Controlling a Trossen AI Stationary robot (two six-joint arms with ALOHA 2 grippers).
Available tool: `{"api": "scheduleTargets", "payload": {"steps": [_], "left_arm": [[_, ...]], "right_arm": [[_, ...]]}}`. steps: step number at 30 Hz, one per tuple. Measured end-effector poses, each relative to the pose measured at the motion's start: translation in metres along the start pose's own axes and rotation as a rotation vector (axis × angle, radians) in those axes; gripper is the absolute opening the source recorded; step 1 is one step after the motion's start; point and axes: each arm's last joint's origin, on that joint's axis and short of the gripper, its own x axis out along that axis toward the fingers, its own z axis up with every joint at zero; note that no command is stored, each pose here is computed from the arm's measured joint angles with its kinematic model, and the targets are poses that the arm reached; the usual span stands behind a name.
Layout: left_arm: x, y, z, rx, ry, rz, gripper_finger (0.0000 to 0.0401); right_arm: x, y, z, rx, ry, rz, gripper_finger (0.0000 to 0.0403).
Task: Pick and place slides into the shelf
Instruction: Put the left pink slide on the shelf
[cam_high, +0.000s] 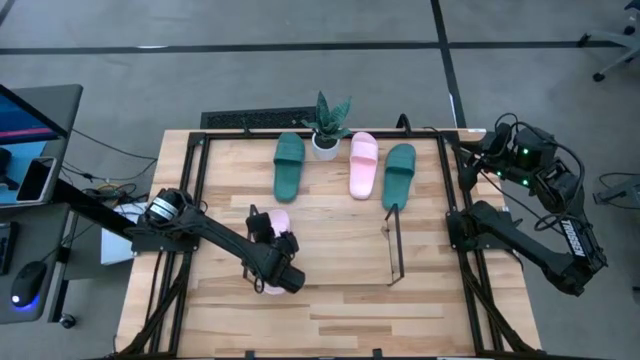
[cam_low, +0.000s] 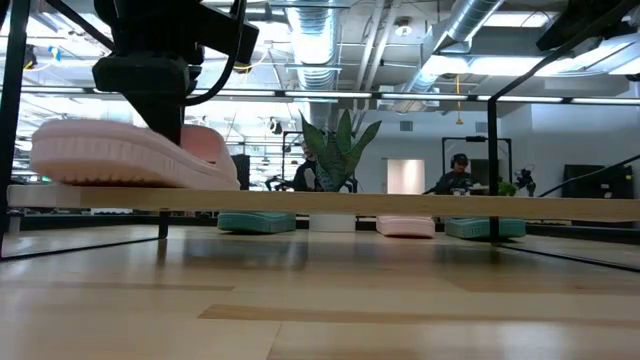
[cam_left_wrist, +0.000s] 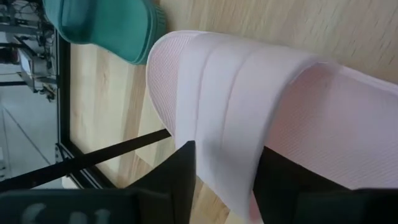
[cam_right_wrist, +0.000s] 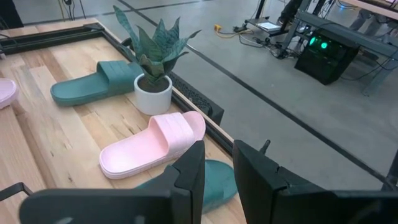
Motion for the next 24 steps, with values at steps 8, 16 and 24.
{"api": "scheduleTargets", "payload": {"steps": [8, 16, 24], "left_arm": [[0.0001, -0.0003, -0.0013, 0.008, 0.037, -0.024, 0.0157], [-0.0012, -0.0029, -0.0041, 0.032, 0.069, -0.055, 0.0177], [-0.0044, -0.0051, -0.0059, 0.069, 0.062, -0.064, 0.0188]], "right_arm": [[0.0, 0.0, -0.0001, 0.0, 0.001, 0.0, 0.0075], [0.0, 0.0, -0.0002, 0.0, 0.002, 0.0, 0.0075], [0.0, 0.0001, -0.0002, 0.0, 0.002, 0.001, 0.0075]]}}
